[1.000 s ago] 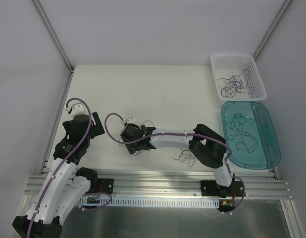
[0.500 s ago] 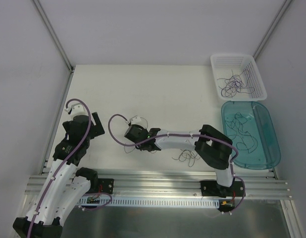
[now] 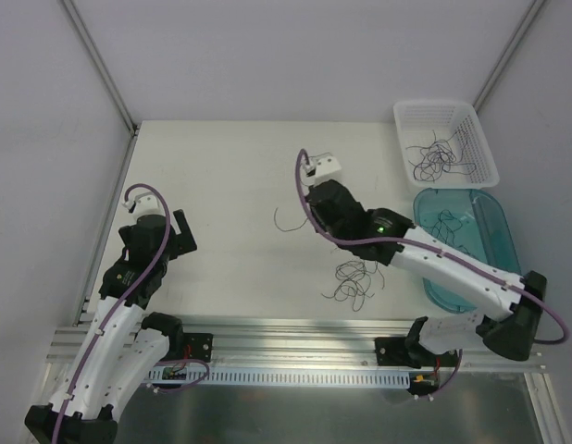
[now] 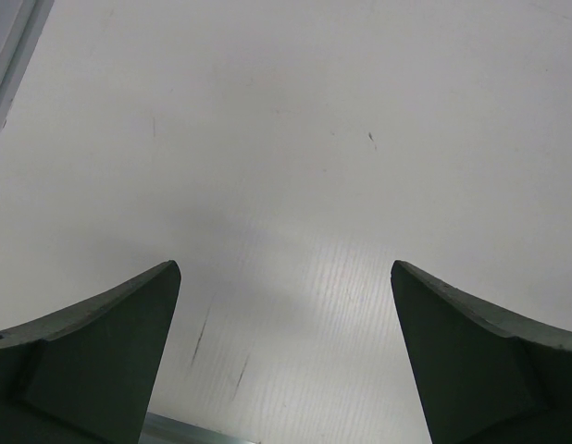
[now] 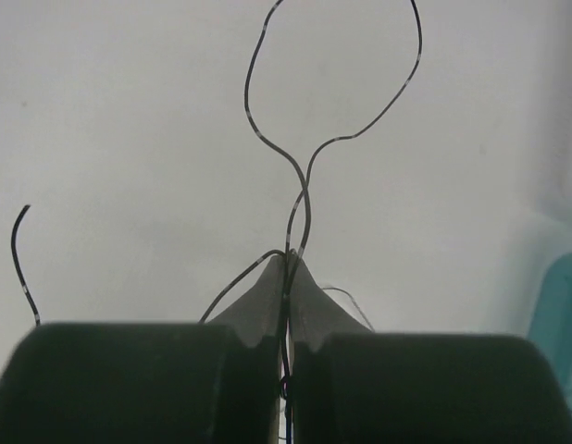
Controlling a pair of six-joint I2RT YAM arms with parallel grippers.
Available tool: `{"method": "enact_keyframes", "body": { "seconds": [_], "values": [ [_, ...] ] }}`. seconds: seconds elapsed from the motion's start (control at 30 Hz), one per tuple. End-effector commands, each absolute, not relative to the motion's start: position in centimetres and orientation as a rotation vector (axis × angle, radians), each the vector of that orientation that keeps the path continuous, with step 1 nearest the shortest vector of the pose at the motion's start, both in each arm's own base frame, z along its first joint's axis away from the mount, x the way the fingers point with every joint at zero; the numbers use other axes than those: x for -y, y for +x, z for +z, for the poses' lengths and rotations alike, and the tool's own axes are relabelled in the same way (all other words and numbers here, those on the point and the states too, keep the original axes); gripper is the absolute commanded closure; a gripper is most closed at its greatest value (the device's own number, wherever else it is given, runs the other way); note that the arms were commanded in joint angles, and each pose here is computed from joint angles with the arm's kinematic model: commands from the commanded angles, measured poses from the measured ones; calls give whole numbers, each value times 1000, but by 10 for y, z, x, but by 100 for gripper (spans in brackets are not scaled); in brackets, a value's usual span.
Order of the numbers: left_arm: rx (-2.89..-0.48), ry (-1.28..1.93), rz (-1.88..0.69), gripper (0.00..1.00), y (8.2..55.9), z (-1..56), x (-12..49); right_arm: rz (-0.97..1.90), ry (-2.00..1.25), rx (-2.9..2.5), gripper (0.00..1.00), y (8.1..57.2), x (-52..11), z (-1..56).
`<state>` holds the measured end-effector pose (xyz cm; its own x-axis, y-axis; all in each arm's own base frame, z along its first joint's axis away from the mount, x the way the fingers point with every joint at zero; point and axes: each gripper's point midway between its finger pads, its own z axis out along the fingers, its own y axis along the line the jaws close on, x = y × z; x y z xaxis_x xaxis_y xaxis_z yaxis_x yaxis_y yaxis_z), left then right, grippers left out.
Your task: Untangle the cables
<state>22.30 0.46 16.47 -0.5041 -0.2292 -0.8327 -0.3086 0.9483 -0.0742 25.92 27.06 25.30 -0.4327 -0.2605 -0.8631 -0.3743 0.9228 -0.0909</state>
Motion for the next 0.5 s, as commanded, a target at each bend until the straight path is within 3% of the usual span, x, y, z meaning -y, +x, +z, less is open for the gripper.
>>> {"method": "enact_keyframes", "body": {
  "seconds": [0.0,0.3,0.47],
  "values": [
    [-2105,-358,85,1,229,167,-2,-67,-426,-2080,99,258,-195,253],
    [-2120,-337,64,1,230,165,3,-192,146,-2072,99,239,-18,253],
    [-2127,-335,56,1,230,163,4,-184,433,-2115,99,225,26,219]
  ]
}}
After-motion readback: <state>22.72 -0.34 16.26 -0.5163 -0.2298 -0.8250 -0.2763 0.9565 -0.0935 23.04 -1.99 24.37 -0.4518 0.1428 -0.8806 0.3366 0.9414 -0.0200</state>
